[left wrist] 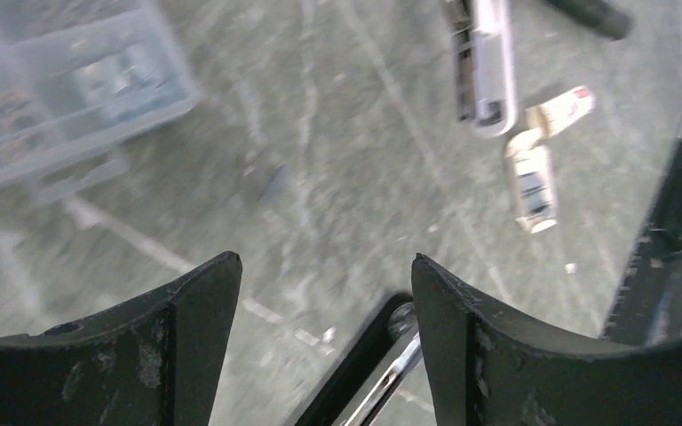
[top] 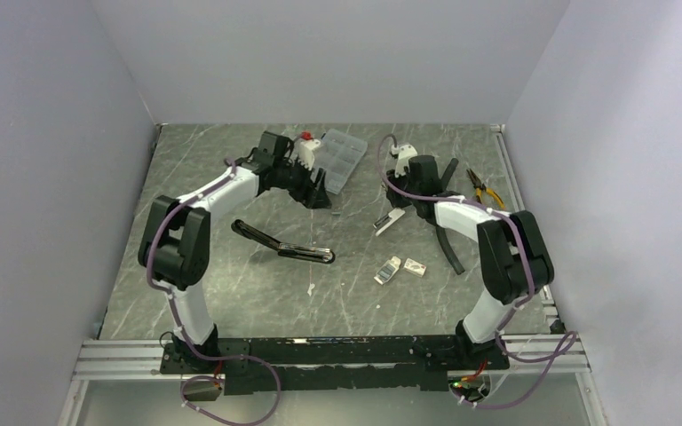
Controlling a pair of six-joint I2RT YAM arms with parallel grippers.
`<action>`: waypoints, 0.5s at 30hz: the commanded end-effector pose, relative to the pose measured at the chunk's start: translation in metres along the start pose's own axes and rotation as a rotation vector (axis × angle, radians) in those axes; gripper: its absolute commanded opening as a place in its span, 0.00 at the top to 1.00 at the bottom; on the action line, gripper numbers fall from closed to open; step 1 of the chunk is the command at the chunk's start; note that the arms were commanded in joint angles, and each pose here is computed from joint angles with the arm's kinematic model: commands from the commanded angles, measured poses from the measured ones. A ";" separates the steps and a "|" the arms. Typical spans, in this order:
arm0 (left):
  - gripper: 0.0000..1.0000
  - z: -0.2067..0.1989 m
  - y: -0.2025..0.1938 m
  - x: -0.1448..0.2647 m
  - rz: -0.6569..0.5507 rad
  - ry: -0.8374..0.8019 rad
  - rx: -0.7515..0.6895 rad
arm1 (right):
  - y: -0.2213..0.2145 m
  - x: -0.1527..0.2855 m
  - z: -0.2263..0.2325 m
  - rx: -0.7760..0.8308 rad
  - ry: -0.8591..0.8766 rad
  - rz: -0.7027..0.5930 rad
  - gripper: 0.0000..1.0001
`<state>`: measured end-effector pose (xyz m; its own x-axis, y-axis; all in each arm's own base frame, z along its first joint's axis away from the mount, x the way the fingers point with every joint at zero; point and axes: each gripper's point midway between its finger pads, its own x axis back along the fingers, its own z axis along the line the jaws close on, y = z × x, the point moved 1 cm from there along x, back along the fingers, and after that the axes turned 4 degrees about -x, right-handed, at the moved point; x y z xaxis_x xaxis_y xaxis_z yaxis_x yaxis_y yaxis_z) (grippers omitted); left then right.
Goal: Load the staples into the stapler
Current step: Pick up the stapler from the center of the board.
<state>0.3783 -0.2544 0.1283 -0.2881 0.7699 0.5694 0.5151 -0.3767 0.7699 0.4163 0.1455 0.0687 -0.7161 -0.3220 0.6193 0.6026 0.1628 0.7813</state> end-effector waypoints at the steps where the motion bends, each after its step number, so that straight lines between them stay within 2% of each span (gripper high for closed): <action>1: 0.25 -0.065 0.039 -0.023 -0.059 -0.292 0.043 | 0.078 0.023 0.022 -0.089 0.131 -0.294 1.00; 4: 0.24 -0.089 0.050 -0.039 -0.032 -0.407 0.148 | 0.092 0.038 0.029 -0.109 0.175 -0.347 1.00; 7: 0.23 -0.095 0.064 -0.051 -0.024 -0.466 0.272 | 0.099 0.051 0.031 -0.106 0.188 -0.380 1.00; 9: 0.19 -0.096 0.071 -0.059 -0.022 -0.476 0.307 | 0.101 0.057 0.032 -0.107 0.191 -0.392 1.00; 15: 0.19 -0.109 0.074 -0.080 -0.002 -0.461 0.340 | 0.106 0.066 0.031 -0.110 0.196 -0.416 1.00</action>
<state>0.3528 -0.3791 0.1486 0.0381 0.9262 0.3752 0.7485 -0.2752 0.6033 0.4195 0.1678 0.1618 -0.8103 -0.4835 0.3310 0.4085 -0.0612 0.9107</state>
